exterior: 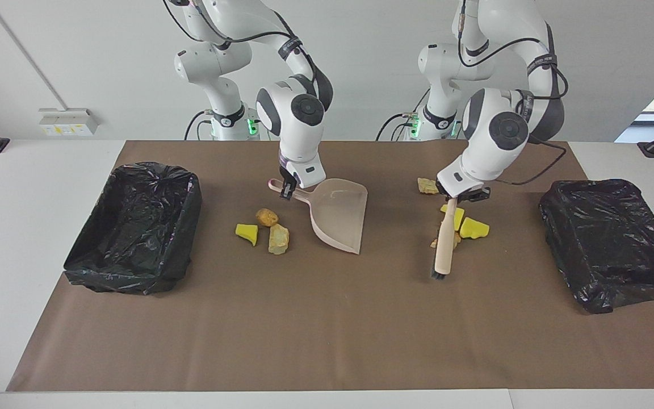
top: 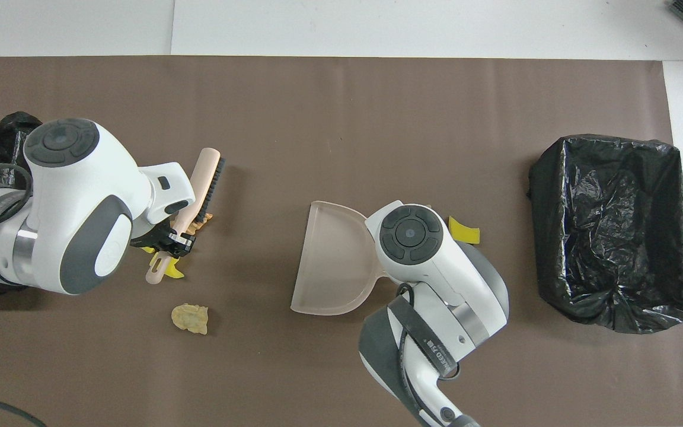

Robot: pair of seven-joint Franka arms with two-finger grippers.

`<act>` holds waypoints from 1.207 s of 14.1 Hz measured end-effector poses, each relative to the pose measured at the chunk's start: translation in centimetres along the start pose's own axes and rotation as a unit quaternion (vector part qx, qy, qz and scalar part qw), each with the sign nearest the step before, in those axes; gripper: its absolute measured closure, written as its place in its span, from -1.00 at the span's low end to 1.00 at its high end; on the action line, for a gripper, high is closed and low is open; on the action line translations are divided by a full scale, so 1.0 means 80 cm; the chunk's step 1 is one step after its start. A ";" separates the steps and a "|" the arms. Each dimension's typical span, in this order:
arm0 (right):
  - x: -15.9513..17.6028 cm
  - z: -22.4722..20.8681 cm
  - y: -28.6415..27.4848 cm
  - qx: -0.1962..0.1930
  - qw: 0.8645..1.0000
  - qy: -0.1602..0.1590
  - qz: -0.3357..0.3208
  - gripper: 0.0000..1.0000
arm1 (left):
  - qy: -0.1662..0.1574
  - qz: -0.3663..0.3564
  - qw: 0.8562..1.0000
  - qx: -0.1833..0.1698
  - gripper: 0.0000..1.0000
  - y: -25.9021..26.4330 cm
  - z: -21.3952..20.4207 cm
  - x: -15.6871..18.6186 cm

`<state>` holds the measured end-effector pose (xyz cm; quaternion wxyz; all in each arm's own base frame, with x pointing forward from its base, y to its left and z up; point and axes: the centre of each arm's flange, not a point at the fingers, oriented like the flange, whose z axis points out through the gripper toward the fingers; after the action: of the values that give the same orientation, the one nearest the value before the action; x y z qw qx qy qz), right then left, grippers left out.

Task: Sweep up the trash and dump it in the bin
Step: 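Sweep the crumbs and sponges toward the dustpan with the left gripper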

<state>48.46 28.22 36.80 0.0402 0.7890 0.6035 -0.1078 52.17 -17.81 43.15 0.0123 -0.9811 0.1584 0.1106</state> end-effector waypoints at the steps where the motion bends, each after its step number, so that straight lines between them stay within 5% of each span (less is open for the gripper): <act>1: -0.003 0.002 0.002 0.001 1.000 -0.001 0.002 0.35 | 0.006 -0.014 1.000 -0.003 0.48 0.012 -0.016 -0.009; 6: 0.000 0.015 0.005 0.002 1.000 0.001 -0.009 0.35 | -0.030 -0.113 0.993 -0.003 0.48 -0.004 -0.055 -0.084; 12: 0.012 0.023 -0.001 0.000 1.000 0.002 -0.018 0.35 | -0.001 -0.267 0.963 -0.028 0.48 -0.125 0.034 -0.136; 17: 0.012 0.023 -0.001 0.000 1.000 0.002 -0.018 0.35 | 0.022 -0.295 0.955 -0.032 0.48 -0.156 0.109 -0.132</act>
<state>48.39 28.75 34.79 0.0375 0.7781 0.6178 -0.1072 44.45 -2.15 36.87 0.0092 -0.9862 -0.1412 0.0855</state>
